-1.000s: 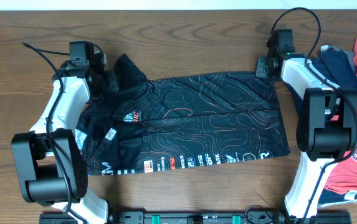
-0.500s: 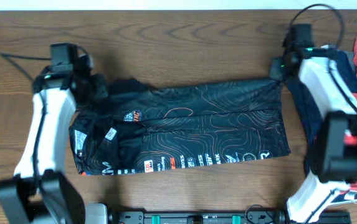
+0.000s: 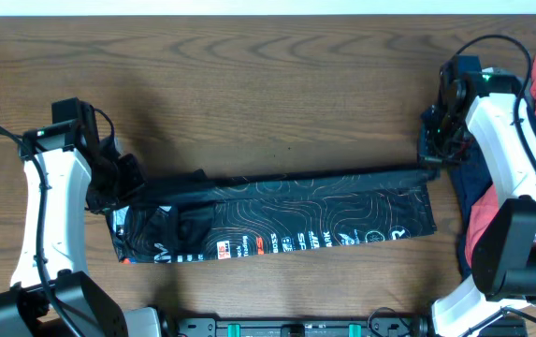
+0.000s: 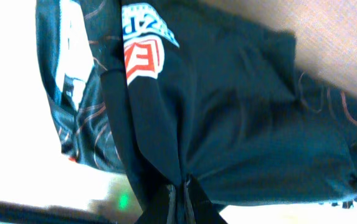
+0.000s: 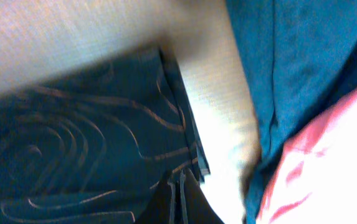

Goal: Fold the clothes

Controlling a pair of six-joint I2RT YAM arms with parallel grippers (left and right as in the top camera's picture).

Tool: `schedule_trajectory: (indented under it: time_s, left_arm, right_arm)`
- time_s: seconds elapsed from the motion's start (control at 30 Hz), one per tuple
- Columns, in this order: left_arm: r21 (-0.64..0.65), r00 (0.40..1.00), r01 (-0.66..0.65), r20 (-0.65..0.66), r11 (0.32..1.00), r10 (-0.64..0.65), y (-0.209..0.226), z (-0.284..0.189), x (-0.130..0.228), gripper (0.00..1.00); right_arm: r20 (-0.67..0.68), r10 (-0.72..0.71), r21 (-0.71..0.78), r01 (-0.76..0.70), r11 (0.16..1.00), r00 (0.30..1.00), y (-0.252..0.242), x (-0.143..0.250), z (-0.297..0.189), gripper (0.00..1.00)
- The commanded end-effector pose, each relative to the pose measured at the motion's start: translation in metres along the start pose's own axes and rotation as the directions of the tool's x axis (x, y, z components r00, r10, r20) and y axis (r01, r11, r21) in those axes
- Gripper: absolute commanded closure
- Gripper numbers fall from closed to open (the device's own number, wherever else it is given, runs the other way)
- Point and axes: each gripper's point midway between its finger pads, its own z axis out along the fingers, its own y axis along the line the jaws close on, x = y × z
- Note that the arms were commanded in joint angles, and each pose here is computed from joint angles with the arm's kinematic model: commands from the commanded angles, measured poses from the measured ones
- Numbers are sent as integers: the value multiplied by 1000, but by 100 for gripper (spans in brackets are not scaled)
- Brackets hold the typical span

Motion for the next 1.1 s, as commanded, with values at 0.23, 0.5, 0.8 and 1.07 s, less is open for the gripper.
schedule_trajectory:
  time_s: [0.23,0.5,0.8,1.07]
  left_arm:
    - [-50,990,29,-136,998,-36,12,1,34,94]
    - [-73,974,39,-220,997,-55,17,-3,55,53]
    - [-8,981,43,-188,999,-44,5,-1,45,45]
    - [121,997,-76,1,990,76,-38,6,2,46]
  right_arm:
    - [-141,6,60,2,998,990,-13,37,26,98]
    - [-222,1,76,16,997,975,-17,57,25,68]
    - [-221,1,75,16,997,975,-17,57,25,61]
    - [-218,1,71,15,997,976,-16,56,25,57]
